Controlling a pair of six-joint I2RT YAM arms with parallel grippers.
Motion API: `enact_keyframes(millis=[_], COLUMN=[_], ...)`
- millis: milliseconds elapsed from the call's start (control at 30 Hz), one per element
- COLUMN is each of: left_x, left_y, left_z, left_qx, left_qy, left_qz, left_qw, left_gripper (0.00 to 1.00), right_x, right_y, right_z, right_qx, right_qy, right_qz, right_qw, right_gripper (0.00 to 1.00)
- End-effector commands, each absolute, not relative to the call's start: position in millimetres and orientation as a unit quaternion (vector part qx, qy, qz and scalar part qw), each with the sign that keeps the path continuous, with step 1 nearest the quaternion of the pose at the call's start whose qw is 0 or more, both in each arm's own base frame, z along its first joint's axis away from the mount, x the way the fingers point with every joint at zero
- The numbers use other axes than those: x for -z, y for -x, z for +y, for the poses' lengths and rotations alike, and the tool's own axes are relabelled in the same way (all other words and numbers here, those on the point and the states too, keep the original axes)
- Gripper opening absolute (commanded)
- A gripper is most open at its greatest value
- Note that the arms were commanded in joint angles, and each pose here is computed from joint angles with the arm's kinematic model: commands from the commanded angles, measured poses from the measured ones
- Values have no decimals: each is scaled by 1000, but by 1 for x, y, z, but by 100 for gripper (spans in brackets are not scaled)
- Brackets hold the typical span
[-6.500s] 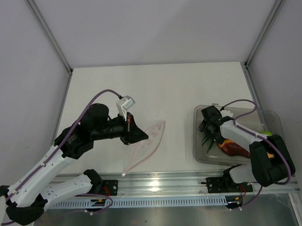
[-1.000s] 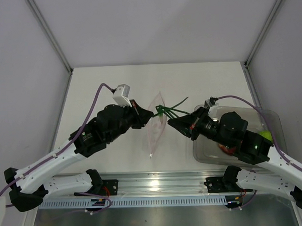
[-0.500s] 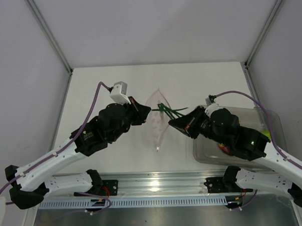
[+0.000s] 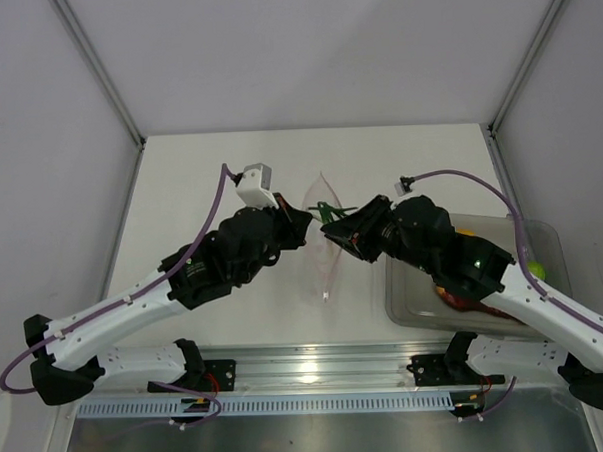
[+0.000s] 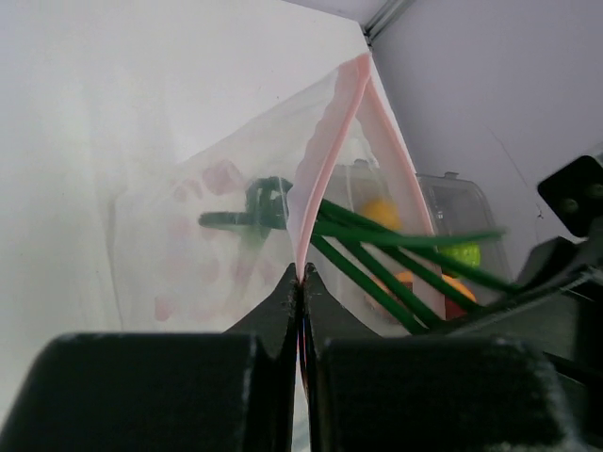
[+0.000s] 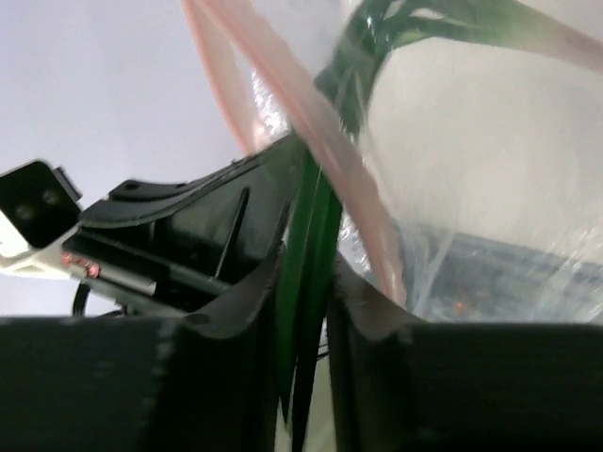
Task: Place the food in the zip-top bag and seal the zipper
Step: Place the fake vegetable in the zipper food storage bag.
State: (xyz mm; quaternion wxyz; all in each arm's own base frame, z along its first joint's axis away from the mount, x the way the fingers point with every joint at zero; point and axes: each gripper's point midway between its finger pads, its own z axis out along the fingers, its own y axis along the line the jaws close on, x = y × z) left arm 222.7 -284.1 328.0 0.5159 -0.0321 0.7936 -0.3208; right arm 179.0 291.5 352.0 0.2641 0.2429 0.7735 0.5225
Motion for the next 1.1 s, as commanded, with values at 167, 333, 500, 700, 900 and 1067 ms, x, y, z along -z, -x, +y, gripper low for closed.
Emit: enact_keyframes(millis=[167, 333, 500, 700, 900, 1067], left_x=[-359, -357, -355, -347, -345, -341], left_y=[-224, -223, -220, -213, -202, -195], left_z=[-282, -286, -287, -281, -276, -273], left_qx=[343, 345, 345, 338, 348, 354], left_qy=[33, 23, 4, -15, -44, -58], left_qz=[759, 760, 761, 769, 766, 767], left_qw=[553, 550, 549, 542, 539, 532], left_gripper=[1, 1, 1, 1, 0, 1], right_x=[-392, -410, -418, -400, -357, -304], right_y=[-179, -171, -170, -187, -196, -202], right_z=[293, 296, 275, 189, 107, 75], right_qx=[-561, -572, -554, -420, -238, -129], right_qy=[-191, -107, -68, -115, -163, -207], right_qz=[757, 759, 760, 789, 832, 868], right_qw=[275, 291, 333, 433, 475, 432], right_gripper=[65, 74, 73, 74, 85, 99])
